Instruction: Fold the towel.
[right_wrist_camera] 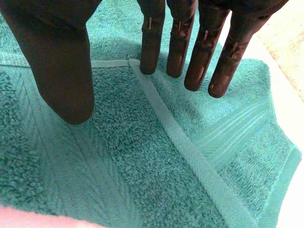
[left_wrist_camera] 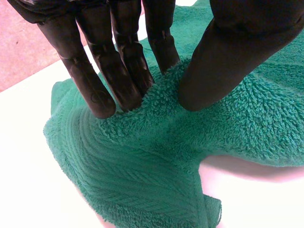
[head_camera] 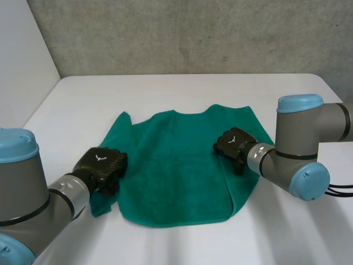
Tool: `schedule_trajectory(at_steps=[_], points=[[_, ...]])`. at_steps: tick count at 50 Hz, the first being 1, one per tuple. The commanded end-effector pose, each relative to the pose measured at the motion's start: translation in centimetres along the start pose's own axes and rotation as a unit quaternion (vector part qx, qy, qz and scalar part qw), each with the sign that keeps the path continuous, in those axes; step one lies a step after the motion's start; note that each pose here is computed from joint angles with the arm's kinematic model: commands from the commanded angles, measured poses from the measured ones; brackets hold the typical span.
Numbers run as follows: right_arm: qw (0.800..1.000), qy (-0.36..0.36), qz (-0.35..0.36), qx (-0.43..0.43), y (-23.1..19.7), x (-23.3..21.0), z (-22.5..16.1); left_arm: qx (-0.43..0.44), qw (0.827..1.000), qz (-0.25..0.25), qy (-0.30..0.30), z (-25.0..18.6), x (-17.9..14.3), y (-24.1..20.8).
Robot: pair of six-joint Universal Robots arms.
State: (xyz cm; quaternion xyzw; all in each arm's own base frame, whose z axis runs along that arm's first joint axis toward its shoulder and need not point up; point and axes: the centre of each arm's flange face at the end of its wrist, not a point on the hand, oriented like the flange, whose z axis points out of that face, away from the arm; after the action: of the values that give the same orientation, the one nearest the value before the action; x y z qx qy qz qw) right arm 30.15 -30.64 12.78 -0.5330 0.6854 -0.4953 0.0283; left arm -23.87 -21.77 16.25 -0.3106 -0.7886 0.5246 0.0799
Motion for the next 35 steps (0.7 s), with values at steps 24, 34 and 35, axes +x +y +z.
schedule_trajectory(at_steps=[24, 34, 35], points=[[1.000, -0.001, 0.019, 0.001, 0.26, 0.02, 0.48, 0.000, 1.000, -0.002, 0.002, -0.02, 0.07, -0.01], [1.000, -0.003, 0.021, -0.002, 0.51, -0.09, 0.59, 0.000, 1.000, -0.002, 0.001, 0.00, 0.02, 0.00], [1.000, -0.003, 0.021, -0.003, 0.57, -0.11, 0.61, 0.000, 1.000, -0.002, 0.002, -0.02, 0.07, -0.01]])
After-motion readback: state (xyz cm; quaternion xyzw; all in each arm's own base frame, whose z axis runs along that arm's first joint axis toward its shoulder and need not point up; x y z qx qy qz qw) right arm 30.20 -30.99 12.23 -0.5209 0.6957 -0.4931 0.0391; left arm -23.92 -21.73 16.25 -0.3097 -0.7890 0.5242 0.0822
